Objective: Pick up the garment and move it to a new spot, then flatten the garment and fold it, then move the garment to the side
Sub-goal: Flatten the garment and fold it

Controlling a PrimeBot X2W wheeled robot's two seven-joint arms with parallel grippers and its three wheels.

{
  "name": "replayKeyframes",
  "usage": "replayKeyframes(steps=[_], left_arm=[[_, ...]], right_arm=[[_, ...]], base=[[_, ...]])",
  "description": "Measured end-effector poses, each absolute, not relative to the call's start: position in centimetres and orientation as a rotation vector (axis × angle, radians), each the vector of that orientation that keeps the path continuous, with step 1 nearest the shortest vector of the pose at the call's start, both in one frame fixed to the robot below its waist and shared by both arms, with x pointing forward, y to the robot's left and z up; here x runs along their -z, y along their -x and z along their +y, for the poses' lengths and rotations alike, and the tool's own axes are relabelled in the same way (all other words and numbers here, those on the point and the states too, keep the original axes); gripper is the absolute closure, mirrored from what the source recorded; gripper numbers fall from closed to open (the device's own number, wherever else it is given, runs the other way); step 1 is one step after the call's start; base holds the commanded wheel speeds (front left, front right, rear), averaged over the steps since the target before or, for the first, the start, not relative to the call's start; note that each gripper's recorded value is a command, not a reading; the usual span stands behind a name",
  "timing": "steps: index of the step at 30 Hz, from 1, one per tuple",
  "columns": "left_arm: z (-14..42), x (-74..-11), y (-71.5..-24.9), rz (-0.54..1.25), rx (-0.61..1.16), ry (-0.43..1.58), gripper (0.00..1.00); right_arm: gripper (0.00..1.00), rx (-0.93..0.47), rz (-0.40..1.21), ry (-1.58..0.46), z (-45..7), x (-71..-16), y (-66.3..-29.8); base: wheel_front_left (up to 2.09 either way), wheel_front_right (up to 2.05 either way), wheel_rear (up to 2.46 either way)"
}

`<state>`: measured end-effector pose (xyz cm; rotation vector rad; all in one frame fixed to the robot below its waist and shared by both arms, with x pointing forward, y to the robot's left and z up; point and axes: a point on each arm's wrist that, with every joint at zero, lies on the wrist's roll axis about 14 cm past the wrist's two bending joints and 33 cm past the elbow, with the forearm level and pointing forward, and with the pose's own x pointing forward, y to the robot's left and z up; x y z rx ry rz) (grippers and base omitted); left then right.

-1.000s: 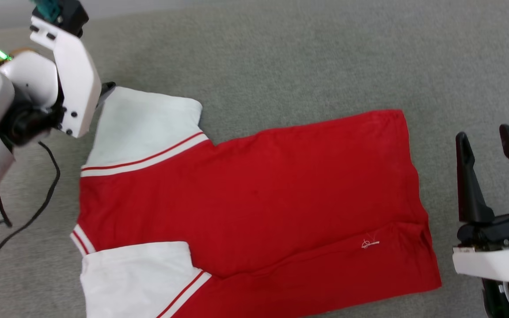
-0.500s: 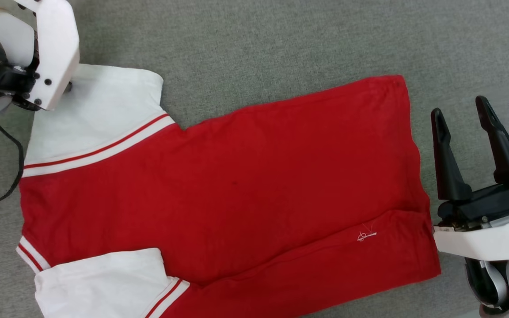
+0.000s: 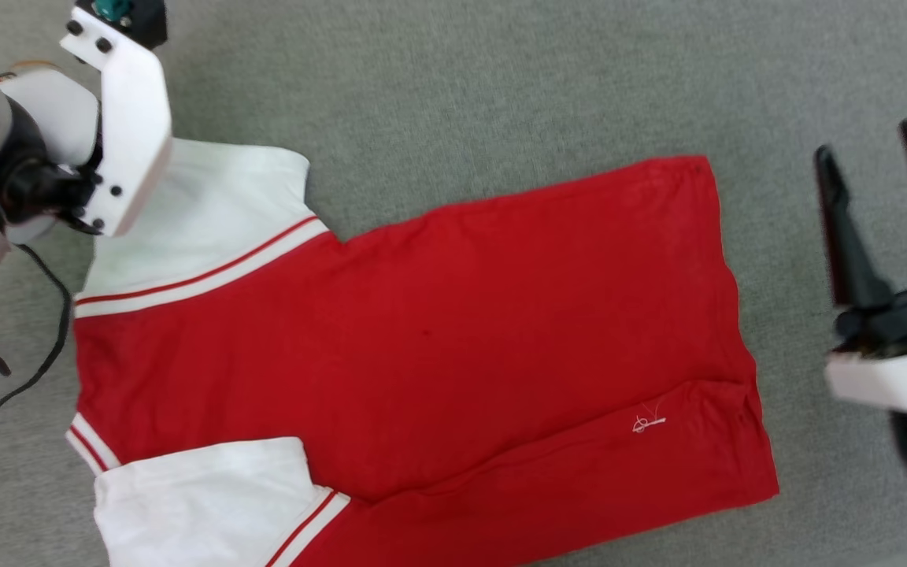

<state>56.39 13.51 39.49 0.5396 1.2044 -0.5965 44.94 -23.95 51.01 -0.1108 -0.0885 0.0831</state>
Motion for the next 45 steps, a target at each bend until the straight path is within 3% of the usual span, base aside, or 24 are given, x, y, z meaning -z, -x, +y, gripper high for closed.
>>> replayKeyframes(steps=[4,7,15,24,27,43,44,45], left_arm=[[12.8,-42.3,-55.7,1.106,0.623,-0.552,1.0],[12.6,-43.6,-54.5,1.059,0.643,-0.544,1.0],[12.6,-46.2,-52.1,0.952,0.681,-0.551,1.0],[12.2,-45.4,-51.3,0.929,0.722,-0.546,1.0],[12.2,-45.2,-51.5,0.917,0.726,-0.545,1.0],[13.4,-42.1,-52.3,0.941,0.726,-0.526,1.0],[13.4,-42.0,-52.4,0.94,0.725,-0.524,1.0],[13.4,-42.0,-52.4,0.941,0.724,-0.523,1.0]], right_arm=[[0.0,-0.102,-0.156,0.199,-24.7,-55.5,-46.1],[0.0,-0.127,-0.096,0.262,-25.1,-56.8,-47.1],[0.0,-0.262,0.353,0.36,-23.6,-53.7,-49.2],[0.0,-0.349,0.899,0.432,-23.8,-46.8,-48.3],[0.0,-0.361,1.013,0.436,-23.7,-44.9,-48.3],[0.0,-0.489,1.259,0.423,-20.6,-36.6,-47.9],[0.32,-0.492,1.254,0.42,-20.6,-36.5,-47.9],[0.81,-0.494,1.246,0.416,-20.6,-36.5,-48.0]], base=[[0.0,0.0,0.0],[0.0,0.0,0.0],[0.0,0.0,0.0],[0.0,0.0,0.0],[0.0,0.0,0.0],[0.0,0.0,0.0],[0.0,0.0,0.0],[0.0,0.0,0.0]])
